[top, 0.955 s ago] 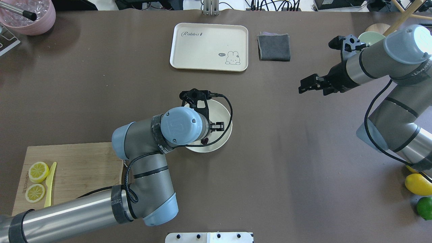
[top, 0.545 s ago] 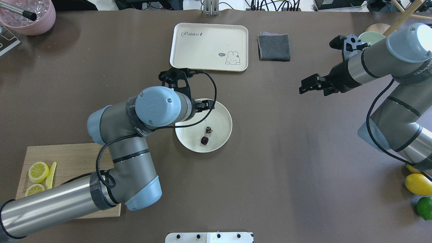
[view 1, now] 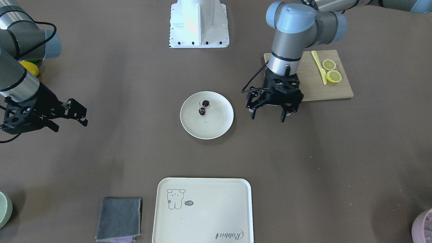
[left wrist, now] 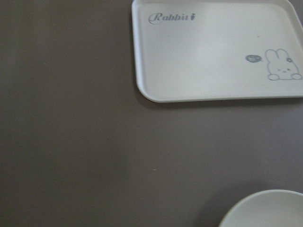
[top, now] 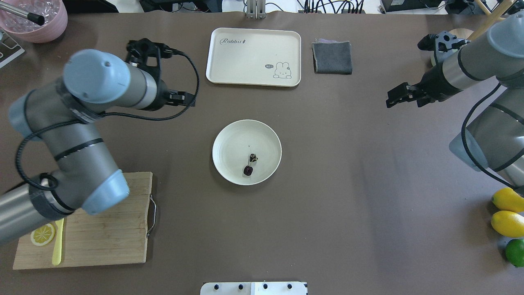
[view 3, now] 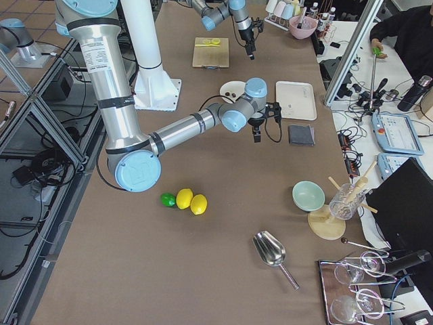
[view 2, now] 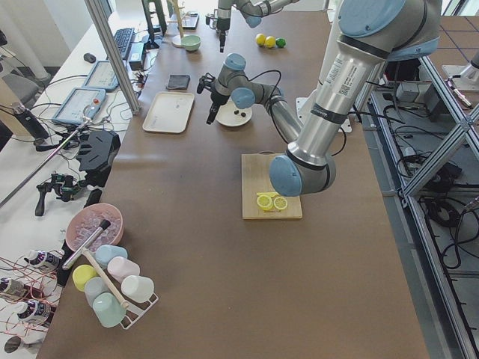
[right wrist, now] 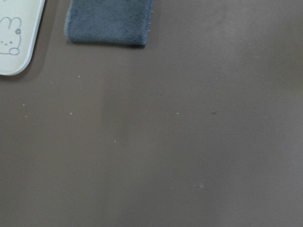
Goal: Place red cherry on plate
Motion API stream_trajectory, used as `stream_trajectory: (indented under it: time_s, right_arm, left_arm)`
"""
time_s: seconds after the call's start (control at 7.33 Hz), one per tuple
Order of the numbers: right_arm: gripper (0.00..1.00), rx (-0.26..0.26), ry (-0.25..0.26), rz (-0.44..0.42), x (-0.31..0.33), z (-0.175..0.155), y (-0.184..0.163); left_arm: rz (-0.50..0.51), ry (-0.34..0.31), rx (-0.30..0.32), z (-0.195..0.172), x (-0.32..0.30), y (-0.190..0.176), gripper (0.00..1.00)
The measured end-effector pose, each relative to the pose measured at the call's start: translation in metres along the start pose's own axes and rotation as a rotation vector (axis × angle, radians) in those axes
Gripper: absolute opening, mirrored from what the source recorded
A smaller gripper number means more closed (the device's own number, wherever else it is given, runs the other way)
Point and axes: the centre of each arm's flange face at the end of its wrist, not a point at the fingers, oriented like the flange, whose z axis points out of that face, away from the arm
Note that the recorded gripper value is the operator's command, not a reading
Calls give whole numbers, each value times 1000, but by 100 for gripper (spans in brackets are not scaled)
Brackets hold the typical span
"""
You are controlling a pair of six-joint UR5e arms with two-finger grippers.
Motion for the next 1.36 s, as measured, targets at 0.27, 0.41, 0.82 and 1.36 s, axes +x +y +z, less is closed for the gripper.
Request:
stream_trajectory:
  time_s: [0.27,0.41,0.82,1.36]
  right_arm:
    - [100,-59,112,-74,64,-25,-18]
    - [100,-94,160,-106,104,-43,-24]
    - [100,-190,207,-150,240,-78,-5]
    - [100,-189,170,-53,314,-101,38]
  left_arm:
    - [-67,-31,3,-1,-119,-11,98]
    - [-111,-76,4,7,-172,-14,98]
    - [-215,-133,-61,-16,-317,-27,98]
    - [-144,-115,-169,-99,-536,-33,98]
